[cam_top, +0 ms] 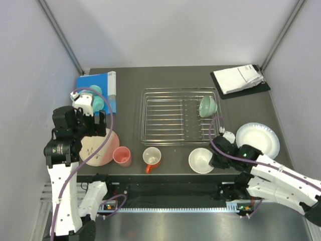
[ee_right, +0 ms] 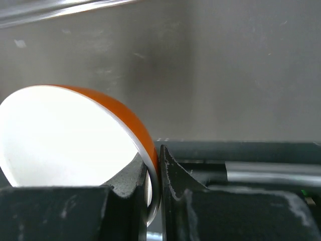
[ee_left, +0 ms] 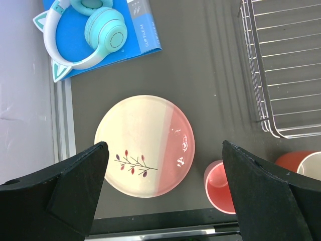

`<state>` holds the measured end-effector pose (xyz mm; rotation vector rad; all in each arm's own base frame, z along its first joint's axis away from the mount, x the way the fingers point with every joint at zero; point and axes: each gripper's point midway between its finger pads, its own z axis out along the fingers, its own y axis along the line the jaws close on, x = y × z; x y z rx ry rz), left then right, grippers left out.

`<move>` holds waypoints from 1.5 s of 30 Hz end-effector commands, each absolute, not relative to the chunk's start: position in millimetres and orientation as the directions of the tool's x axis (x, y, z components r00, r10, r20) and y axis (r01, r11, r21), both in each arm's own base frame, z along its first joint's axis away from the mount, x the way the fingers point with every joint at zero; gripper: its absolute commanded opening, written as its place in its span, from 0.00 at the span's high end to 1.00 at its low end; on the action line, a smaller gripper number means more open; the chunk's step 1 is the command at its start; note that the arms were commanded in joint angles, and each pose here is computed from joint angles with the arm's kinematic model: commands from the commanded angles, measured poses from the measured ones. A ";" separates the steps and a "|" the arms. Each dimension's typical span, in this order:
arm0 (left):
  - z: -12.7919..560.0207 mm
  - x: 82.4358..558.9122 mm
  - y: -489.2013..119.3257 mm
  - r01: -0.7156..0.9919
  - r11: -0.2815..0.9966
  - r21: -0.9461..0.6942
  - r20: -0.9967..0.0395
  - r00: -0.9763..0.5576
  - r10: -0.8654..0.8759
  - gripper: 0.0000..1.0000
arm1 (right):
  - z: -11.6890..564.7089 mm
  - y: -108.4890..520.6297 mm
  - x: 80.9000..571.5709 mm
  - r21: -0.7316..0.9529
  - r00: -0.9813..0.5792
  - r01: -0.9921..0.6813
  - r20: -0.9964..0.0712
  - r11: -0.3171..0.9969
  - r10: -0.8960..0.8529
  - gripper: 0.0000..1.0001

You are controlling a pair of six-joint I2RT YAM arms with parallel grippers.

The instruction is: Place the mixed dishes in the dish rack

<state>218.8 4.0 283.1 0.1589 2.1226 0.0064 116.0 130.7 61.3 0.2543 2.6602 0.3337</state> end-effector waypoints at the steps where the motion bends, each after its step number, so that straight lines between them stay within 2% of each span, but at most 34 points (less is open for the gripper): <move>1: 298.9 222.4 0.9 0.123 0.990 0.069 -0.877 -0.465 0.119 0.01 | 169.3 133.9 139.3 0.320 -0.770 0.141 -0.560 0.937 0.307 1.00; 2: 297.1 222.4 0.8 0.122 0.990 0.066 -0.875 -0.470 0.116 0.01 | 186.5 133.5 142.9 0.308 -0.748 0.129 -0.595 0.943 0.296 1.00; 3: 296.2 222.6 0.2 0.124 0.990 0.063 -0.875 -0.471 0.114 0.01 | 198.1 108.9 149.2 0.192 -0.709 0.159 -0.660 0.969 0.247 1.00; 6: 298.0 224.7 -1.1 0.128 0.990 0.056 -0.877 -0.468 0.110 0.01 | 248.9 87.6 184.0 -0.045 -0.601 0.212 -0.794 0.976 0.094 1.00; 9: 303.1 224.5 0.0 0.122 0.991 0.059 -0.880 -0.462 0.110 0.01 | 263.0 76.1 210.2 -0.178 -0.544 0.285 -0.839 0.942 0.006 1.00; 15: 305.9 220.2 2.3 0.120 0.990 0.079 -0.875 -0.467 0.127 0.01 | 258.4 51.5 239.4 -0.361 -0.513 0.425 -0.852 0.830 -0.108 1.00; 19: 305.9 223.2 0.0 0.135 0.988 0.071 -0.871 -0.475 0.127 0.01 | 267.6 27.4 248.8 -0.436 -0.511 0.491 -0.845 0.754 -0.156 1.00; 23: 306.4 229.6 -0.7 0.140 0.988 0.064 -0.872 -0.474 0.123 0.01 | 265.7 25.2 254.8 -0.554 -0.554 0.459 -0.790 0.695 -0.264 1.00; 45: 294.0 221.9 -8.4 0.140 0.990 0.009 -0.877 -0.475 0.075 0.01 | 190.2 77.0 271.9 -0.768 -0.670 0.267 -0.582 0.581 -0.461 1.00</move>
